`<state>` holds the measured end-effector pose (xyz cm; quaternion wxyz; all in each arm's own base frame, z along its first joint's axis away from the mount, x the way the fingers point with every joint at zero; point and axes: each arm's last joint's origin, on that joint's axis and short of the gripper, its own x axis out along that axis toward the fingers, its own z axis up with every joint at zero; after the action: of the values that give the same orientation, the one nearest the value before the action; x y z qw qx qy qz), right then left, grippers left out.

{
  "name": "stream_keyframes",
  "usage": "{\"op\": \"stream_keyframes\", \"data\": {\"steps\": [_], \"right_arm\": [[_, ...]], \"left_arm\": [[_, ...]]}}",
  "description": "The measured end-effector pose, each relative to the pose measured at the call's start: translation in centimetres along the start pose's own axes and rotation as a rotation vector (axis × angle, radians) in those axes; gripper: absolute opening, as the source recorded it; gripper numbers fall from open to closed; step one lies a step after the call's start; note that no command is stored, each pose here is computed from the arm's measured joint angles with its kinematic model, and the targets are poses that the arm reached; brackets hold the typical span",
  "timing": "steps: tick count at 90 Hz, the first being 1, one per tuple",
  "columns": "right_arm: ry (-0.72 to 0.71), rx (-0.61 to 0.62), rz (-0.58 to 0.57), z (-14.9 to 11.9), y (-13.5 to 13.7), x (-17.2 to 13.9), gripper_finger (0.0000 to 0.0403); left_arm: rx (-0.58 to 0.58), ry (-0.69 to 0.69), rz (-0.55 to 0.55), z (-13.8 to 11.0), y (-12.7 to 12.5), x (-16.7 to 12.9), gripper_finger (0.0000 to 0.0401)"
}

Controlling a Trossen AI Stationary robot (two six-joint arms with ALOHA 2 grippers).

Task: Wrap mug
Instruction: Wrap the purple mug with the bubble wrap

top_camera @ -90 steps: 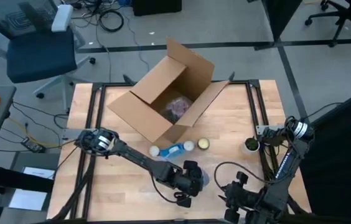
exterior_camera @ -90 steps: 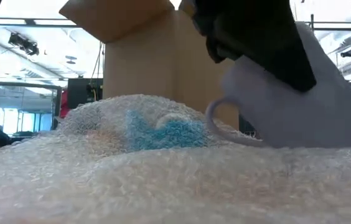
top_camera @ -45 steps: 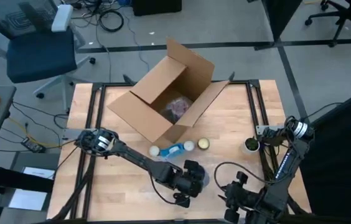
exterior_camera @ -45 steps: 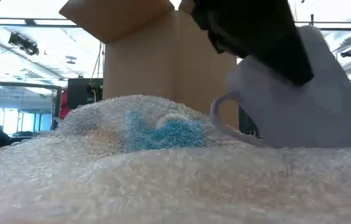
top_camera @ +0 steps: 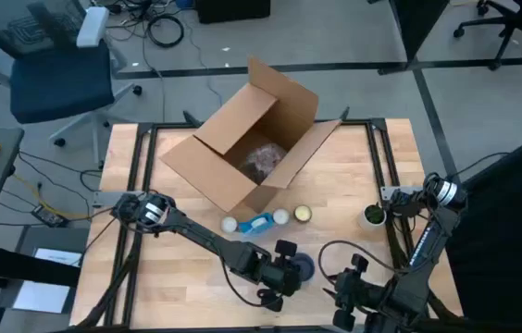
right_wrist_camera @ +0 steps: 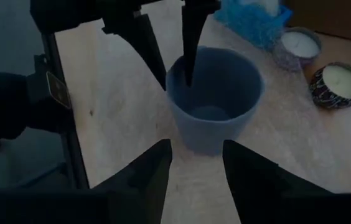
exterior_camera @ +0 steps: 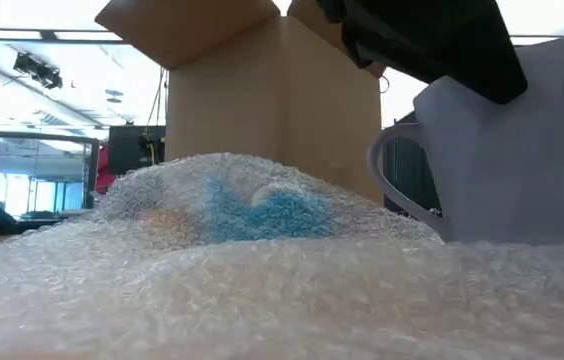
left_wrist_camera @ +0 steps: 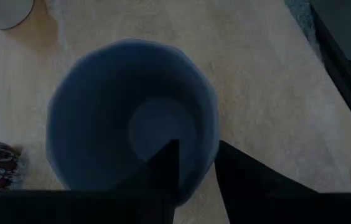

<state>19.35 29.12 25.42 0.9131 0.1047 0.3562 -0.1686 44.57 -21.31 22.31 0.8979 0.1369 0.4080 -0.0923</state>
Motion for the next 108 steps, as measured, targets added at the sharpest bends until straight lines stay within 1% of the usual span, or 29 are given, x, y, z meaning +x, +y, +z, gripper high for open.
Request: {"op": "stream_keyframes", "data": {"steps": [8, 16, 22, 30, 39, 46, 49, 54, 63, 71, 75, 80, 88, 100, 108], "right_arm": [[0.000, -0.002, 0.000, 0.0, 0.0, 0.0, 0.0128], [0.000, -0.002, 0.000, 0.0, 0.0, 0.0, 0.0128], [0.000, 0.000, 0.000, 0.0, 0.0, 0.0, 0.0128], [0.001, 0.003, -0.001, 0.0, 0.0, 0.0, 0.0128], [0.001, 0.001, -0.002, -0.3, -0.1, 0.3, 0.0128], [0.009, 0.004, 0.000, -0.8, -0.2, 0.7, 0.0128], [0.014, 0.010, 0.003, -1.1, -0.2, 1.0, 0.0128], [0.039, 0.013, 0.005, -1.6, -0.4, 1.3, 0.0128], [0.089, 0.028, 0.010, -2.0, -0.5, 1.8, 0.0128], [0.154, 0.061, 0.000, -2.2, -0.7, 2.1, 0.0128], [0.201, 0.065, -0.014, -2.3, -0.9, 2.1, 0.0128], [0.260, 0.069, -0.049, -2.5, -1.4, 2.1, 0.0128], [0.370, 0.088, -0.149, -2.7, -2.4, 2.1, 0.0128], [0.615, 0.119, -0.359, -3.0, -4.3, 1.6, 0.0128], [0.796, 0.150, -0.503, -3.2, -5.3, 0.9, 0.0129]], "left_arm": [[0.006, 0.006, -0.005, 1.1, -0.1, -1.4, 0.0084], [0.000, 0.025, -0.016, 2.4, -0.4, -3.9, 0.0084], [-0.004, 0.067, -0.024, 3.0, -0.8, -6.1, 0.0083], [0.014, 0.138, -0.009, 3.1, -1.5, -8.6, 0.0081], [0.052, 0.269, 0.057, 2.0, -2.6, -10.9, 0.0081], [0.073, 0.408, 0.151, 0.4, -3.1, -12.1, 0.0081], [0.058, 0.455, 0.189, -0.2, -3.2, -12.5, 0.0081], [0.010, 0.443, 0.206, -0.4, -3.3, -12.3, 0.0081], [0.004, 0.443, 0.175, -0.9, -2.8, -13.2, 0.0081], [-0.018, 0.496, 0.252, -2.2, -1.8, -14.3, 0.0080], [-0.046, 0.493, 0.282, -2.8, -1.3, -14.5, 0.0080], [-0.078, 0.489, 0.303, -3.6, -0.5, -14.7, 0.0080], [-0.127, 0.459, 0.314, -5.0, 0.3, -14.8, 0.0080], [-0.183, 0.409, 0.298, -7.4, 0.6, -14.1, 0.0080], [-0.232, 0.410, 0.322, -9.2, 0.9, -13.0, 0.0081]]}}
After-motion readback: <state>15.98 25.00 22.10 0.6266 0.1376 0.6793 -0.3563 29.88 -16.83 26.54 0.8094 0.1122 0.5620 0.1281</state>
